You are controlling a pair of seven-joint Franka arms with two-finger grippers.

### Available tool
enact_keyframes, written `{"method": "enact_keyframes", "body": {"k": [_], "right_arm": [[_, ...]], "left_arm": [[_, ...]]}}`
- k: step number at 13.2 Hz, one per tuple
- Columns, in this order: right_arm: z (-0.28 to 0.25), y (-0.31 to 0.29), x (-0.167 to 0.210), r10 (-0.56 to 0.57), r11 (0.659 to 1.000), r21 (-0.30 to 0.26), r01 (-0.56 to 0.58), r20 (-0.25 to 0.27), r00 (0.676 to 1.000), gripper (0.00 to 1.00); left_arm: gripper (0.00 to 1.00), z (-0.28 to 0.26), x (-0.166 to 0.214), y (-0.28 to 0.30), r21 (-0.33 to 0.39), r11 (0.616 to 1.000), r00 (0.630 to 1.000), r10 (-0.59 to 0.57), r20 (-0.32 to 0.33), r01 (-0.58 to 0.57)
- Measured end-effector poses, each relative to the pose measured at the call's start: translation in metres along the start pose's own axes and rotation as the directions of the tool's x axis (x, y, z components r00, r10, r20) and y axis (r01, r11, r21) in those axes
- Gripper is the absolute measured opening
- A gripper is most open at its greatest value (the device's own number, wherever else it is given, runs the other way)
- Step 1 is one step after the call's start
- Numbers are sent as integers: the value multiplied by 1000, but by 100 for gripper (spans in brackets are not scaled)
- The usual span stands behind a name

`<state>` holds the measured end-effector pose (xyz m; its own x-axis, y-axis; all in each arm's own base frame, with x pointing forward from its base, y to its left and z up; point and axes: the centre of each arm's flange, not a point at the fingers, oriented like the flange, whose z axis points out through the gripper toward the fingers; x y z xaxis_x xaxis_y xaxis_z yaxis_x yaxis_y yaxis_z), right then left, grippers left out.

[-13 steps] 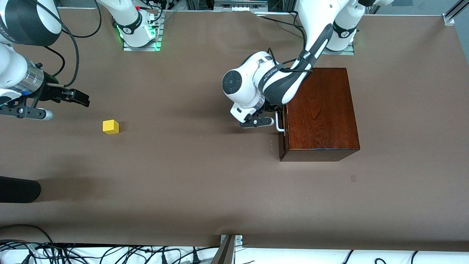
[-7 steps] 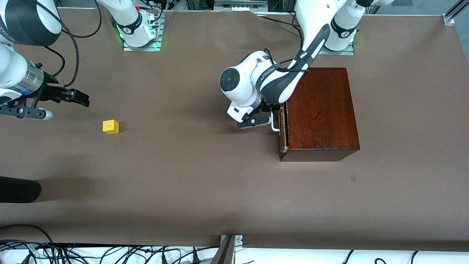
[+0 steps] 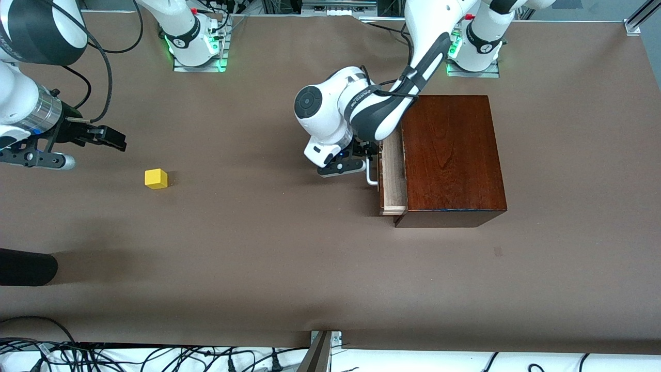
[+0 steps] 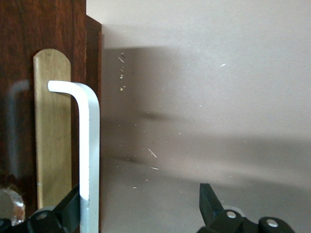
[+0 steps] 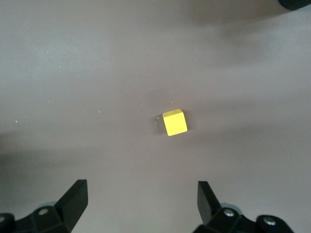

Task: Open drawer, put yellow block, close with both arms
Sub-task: 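Pull the drawer open with the left gripper while the right gripper approaches the cube, then grasp the yellow cube with the right gripper while the left gripper withdraws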

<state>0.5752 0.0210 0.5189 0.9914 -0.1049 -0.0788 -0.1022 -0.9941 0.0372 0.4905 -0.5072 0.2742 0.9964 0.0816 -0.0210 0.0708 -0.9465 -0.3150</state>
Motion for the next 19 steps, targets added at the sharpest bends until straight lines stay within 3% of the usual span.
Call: {"method": "enact_keyframes", "body": {"k": [12, 17, 19], "right_arm": [[150, 45, -11, -173, 985, -9, 173, -129, 976, 100], [181, 44, -11, -299, 954, -25, 298, -89, 950, 100], [194, 49, -10, -341, 940, -1, 342, -73, 937, 100]], "left_arm": [[100, -24, -24, 48, -69, 998, 999, -12, -48, 8], [100, -36, -30, 61, -122, 992, 998, -21, -54, 15], [100, -44, -29, 61, -141, 990, 998, -26, -57, 18]]}}
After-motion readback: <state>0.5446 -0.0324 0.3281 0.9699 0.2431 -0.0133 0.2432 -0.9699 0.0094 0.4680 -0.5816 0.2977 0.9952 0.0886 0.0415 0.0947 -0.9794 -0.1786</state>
